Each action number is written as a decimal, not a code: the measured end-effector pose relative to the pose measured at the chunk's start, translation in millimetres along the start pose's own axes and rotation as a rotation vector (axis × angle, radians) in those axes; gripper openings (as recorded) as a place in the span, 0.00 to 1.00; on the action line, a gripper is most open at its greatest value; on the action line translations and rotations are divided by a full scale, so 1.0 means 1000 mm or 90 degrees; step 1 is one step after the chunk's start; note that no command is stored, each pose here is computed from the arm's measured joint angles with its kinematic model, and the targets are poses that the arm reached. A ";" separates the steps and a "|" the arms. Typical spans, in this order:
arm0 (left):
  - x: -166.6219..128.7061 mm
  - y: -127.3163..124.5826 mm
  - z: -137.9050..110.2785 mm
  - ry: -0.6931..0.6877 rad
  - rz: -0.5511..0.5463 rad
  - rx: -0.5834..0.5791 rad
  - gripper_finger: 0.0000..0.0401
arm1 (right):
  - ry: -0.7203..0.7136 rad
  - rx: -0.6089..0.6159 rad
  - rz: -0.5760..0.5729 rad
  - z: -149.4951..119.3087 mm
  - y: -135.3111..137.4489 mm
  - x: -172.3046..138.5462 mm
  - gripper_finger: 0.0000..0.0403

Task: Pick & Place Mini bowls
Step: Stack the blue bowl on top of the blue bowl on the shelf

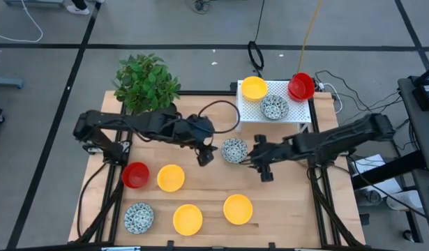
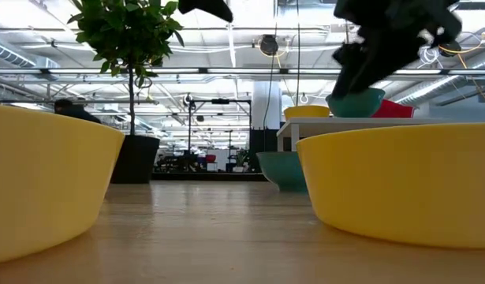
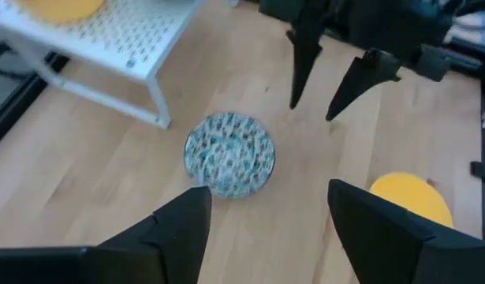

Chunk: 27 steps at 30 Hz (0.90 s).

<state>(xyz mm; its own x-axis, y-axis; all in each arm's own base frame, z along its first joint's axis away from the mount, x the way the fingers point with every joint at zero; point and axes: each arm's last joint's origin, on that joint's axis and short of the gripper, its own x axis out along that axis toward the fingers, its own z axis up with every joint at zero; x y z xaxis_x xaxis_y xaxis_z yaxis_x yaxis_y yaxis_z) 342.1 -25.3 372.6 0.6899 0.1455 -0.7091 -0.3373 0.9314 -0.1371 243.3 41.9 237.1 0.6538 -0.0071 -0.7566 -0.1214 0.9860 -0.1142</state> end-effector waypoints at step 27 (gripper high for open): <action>-0.009 -0.003 -0.010 0.047 -0.011 -0.006 0.61 | 0.137 -0.185 -0.075 -0.013 -0.006 0.081 0.08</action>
<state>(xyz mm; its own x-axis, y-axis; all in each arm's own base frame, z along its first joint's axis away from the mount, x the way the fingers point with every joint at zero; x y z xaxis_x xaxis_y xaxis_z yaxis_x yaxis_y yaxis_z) 330.4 -32.6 373.1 0.6463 0.1046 -0.7558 -0.3328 0.9300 -0.1559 286.8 33.3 167.9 0.5076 -0.1838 -0.8418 -0.2816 0.8880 -0.3637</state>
